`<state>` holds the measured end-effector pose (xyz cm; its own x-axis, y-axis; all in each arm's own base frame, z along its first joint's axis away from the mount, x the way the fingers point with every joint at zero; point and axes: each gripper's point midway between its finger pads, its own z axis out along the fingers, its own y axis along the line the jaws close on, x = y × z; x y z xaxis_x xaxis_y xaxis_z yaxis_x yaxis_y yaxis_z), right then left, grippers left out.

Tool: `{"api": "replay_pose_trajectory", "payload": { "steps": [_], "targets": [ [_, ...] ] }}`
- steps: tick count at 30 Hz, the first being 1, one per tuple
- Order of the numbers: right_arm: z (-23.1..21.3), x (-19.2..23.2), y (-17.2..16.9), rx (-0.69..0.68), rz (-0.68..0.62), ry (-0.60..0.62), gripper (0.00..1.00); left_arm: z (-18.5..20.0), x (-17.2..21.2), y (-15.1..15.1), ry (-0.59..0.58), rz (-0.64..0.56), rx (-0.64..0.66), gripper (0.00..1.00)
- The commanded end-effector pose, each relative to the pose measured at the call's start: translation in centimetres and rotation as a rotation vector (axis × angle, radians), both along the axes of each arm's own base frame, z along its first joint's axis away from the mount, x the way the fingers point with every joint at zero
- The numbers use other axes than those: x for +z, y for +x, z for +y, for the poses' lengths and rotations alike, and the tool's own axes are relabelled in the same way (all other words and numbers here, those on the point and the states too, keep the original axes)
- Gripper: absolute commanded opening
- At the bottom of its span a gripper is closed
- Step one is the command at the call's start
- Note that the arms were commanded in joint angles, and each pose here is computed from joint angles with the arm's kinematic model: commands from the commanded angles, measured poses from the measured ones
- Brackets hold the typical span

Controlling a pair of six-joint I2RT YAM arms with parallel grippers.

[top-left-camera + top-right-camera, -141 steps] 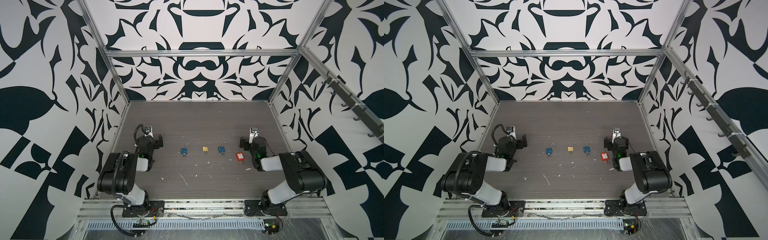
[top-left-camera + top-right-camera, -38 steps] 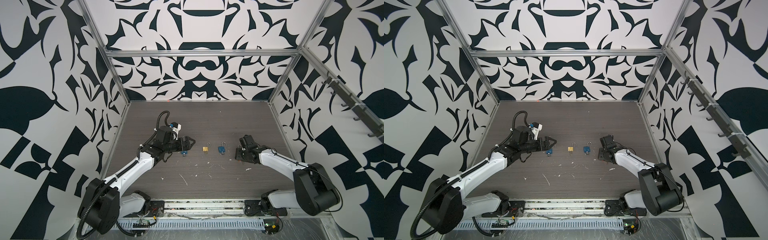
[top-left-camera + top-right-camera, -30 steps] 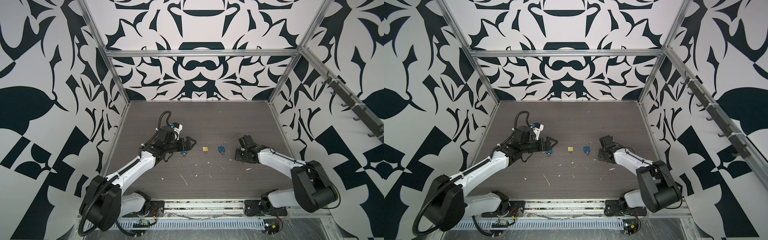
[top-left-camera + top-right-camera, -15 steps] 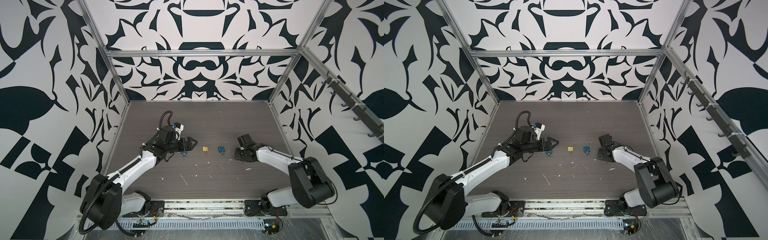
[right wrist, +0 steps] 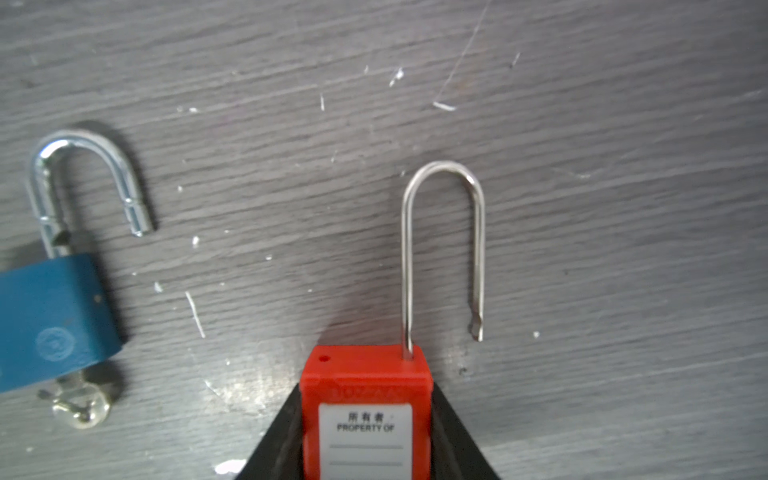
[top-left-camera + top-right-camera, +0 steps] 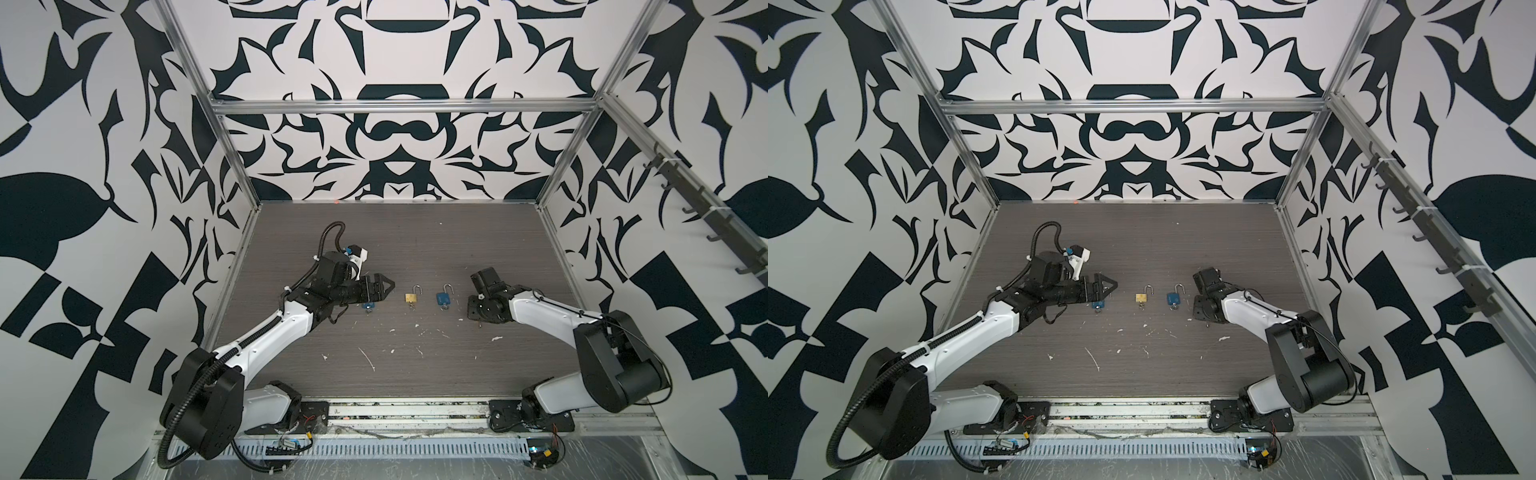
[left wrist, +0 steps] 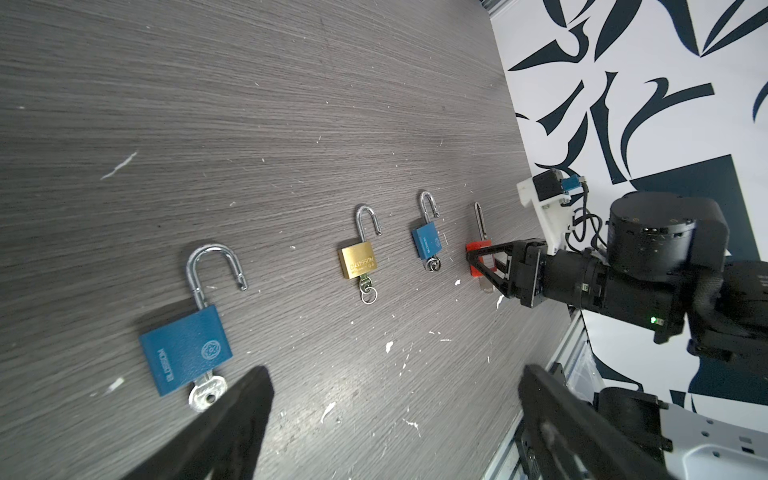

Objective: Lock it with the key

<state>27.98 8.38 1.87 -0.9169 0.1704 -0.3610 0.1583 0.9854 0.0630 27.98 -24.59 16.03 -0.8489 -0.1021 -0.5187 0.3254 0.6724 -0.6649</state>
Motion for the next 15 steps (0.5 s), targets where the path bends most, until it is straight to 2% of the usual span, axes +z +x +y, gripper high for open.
{"api": "replay_pose_trajectory", "payload": {
  "steps": [1,3,4,5,8,10,13,15],
  "targets": [
    [0.3,1.4,0.7,0.016,-0.025,-0.007,0.22,-0.4,0.6,0.5,-0.005,-0.019,-0.002,0.96],
    [0.3,1.7,0.9,0.027,-0.029,-0.014,0.09,-0.3,0.8,0.6,0.005,-0.018,0.01,0.92],
    [0.3,1.9,1.0,0.031,-0.031,-0.018,0.02,-0.3,-0.5,0.9,0.036,0.011,0.025,0.9],
    [0.4,2.2,1.2,0.04,-0.034,-0.021,0.0,-0.3,-0.6,1.0,0.044,0.011,0.031,0.86],
    [1.1,3.2,1.7,0.099,-0.046,-0.014,0.0,-0.3,-0.8,1.2,0.047,0.015,0.046,0.86],
    [2.7,4.3,2.1,0.199,-0.062,0.032,0.0,-0.4,-0.6,1.2,0.039,0.015,0.048,0.86],
    [4.5,6.6,2.3,0.323,-0.09,0.028,0.0,-1.6,1.0,0.2,-0.029,-0.004,-0.043,0.87],
    [6.9,8.0,2.0,0.398,-0.107,0.13,0.0,-2.7,2.3,-0.7,-0.093,-0.034,-0.126,0.9]
  ]
}}
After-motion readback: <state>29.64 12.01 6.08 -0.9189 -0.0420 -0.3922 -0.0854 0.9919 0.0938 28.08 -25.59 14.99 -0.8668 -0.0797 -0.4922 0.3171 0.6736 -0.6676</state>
